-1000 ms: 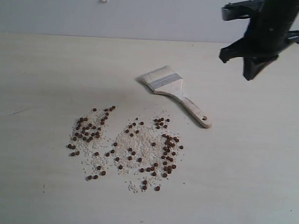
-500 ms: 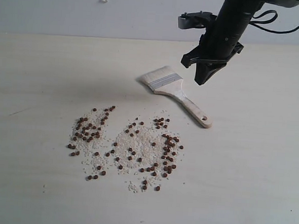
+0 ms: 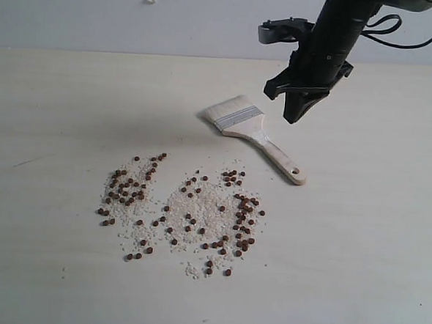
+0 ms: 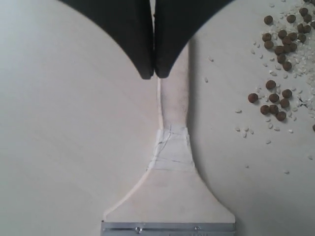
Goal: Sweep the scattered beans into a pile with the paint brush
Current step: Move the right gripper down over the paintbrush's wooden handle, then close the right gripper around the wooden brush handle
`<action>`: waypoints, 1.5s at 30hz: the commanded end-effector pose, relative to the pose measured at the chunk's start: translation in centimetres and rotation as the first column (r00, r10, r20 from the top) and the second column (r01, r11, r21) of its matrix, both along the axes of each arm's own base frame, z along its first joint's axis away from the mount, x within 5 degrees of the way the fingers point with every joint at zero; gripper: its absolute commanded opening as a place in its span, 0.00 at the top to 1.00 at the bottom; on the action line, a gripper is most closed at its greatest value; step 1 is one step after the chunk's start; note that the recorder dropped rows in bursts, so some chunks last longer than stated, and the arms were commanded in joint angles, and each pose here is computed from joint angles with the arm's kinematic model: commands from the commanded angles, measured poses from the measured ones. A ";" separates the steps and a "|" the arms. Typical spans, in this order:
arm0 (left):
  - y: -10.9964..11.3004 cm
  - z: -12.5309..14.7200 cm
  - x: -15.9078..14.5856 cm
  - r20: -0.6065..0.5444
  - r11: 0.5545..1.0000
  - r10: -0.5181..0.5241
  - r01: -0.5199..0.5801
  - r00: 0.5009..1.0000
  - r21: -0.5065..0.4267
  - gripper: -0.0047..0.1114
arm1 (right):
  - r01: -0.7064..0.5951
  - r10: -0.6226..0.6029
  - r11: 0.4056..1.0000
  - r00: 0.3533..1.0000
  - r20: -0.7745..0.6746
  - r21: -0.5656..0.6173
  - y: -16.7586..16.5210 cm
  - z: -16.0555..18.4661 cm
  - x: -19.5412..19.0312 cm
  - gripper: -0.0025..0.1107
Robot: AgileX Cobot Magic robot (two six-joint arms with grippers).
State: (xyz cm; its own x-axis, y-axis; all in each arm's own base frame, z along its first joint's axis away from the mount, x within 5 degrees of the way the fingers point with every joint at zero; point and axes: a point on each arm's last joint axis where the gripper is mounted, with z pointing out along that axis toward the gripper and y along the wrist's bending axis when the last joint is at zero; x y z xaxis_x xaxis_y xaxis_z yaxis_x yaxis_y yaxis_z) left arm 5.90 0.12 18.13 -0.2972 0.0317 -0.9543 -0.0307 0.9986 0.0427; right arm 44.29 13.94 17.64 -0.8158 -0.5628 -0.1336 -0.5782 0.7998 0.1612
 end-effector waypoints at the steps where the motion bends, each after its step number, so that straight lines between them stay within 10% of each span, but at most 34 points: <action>1: 0.0 0.0 0.0 0.006 1.000 0.001 -0.001 1.000 0.007 0.96 | 0.024 -0.024 1.000 0.999 0.028 0.002 0.3 0.1 0.3 0.95; 16: 0.0 0.0 0.0 0.006 1.000 0.001 -0.001 1.000 0.007 0.96 | -0.075 0.075 0.995 0.997 -0.001 -0.064 4.0 -1.4 -1.1 0.52; 45: 0.0 0.0 0.0 0.006 1.000 0.001 -0.001 1.000 0.007 0.96 | -0.057 0.038 0.983 0.993 -0.110 -0.176 3.1 -6.1 -1.5 0.51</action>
